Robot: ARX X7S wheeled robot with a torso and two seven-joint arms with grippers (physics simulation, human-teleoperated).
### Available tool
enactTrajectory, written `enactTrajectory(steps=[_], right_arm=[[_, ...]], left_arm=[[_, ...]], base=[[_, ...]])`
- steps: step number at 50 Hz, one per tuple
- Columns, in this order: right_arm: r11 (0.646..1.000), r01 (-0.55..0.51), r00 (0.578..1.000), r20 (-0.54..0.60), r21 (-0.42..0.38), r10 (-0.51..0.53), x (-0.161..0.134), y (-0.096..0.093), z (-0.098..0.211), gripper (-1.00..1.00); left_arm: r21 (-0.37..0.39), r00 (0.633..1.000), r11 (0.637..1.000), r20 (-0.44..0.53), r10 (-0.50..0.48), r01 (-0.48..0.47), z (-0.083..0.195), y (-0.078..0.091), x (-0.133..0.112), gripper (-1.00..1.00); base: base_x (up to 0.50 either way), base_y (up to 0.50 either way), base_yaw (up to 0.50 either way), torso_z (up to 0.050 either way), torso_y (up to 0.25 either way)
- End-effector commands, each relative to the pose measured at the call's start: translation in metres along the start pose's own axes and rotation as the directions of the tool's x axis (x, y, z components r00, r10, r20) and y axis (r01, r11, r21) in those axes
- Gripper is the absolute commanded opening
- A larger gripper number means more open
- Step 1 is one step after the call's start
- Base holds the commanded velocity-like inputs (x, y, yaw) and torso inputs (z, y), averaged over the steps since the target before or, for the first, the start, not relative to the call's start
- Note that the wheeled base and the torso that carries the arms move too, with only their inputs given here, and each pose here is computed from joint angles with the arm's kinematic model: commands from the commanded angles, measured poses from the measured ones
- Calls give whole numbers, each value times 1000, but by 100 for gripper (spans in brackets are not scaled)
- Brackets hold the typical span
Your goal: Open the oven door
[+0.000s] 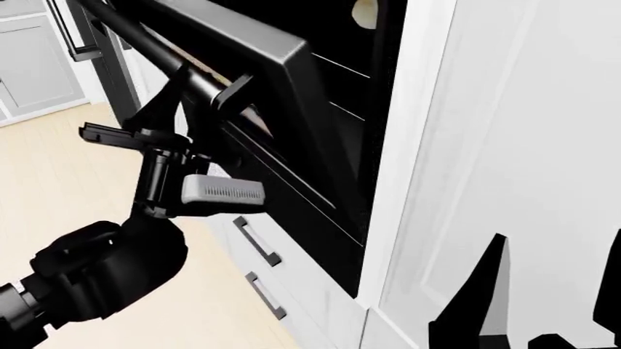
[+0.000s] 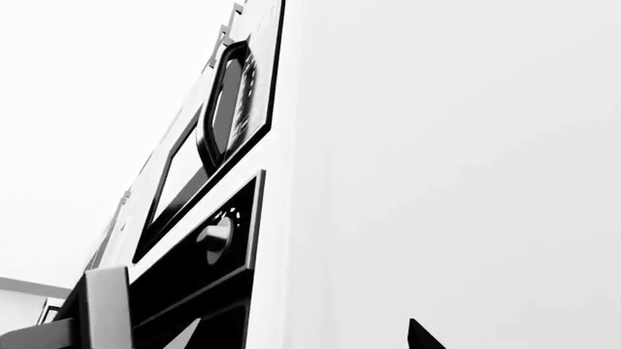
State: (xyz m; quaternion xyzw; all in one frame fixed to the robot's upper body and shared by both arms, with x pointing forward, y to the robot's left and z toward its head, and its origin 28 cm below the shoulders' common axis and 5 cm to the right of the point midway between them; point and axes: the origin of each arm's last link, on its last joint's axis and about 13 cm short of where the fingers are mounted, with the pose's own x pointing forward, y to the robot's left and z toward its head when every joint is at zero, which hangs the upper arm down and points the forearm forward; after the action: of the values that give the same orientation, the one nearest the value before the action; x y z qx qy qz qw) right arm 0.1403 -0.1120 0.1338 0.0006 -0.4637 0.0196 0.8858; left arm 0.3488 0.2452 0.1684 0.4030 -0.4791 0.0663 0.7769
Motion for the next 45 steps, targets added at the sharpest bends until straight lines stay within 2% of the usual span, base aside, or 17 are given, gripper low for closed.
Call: enactTrajectory(steps=[1, 14, 21, 28, 33, 45], right_arm=[[1000, 1, 1000, 5, 1, -1, 1, 0, 1, 100], [1000, 1, 1000, 4, 2, -1, 1, 0, 1, 100], [1000, 1, 1000, 3, 3, -1, 0, 0, 1, 100], [1000, -2, 1000, 3, 4, 2, -1, 1, 1, 100], [1000, -3, 1000, 5, 4, 3, -1, 1, 2, 100], [1000, -5, 1000, 5, 5, 5, -1, 1, 1, 100]], left_arm=[[-1, 993, 994, -56, -105, 105, -1, -1, -32, -100], [28, 991, 991, -12, -132, 133, -14, -2, -49, -100], [55, 987, 989, 78, -140, 136, -26, -3, -59, -100], [57, 989, 989, 53, -136, 133, -28, -2, -67, -100], [56, 989, 988, 35, -146, 143, -30, -7, -70, -100], [54, 989, 988, -11, -146, 147, -24, 1, -93, -100]], base=[[0, 0, 0, -10, 0], [1, 1, -1, -1, 0], [1, 1, -2, 0, 0], [2, 1, -2, -1, 0], [2, 1, -3, -2, 0], [2, 1, -3, -1, 0]])
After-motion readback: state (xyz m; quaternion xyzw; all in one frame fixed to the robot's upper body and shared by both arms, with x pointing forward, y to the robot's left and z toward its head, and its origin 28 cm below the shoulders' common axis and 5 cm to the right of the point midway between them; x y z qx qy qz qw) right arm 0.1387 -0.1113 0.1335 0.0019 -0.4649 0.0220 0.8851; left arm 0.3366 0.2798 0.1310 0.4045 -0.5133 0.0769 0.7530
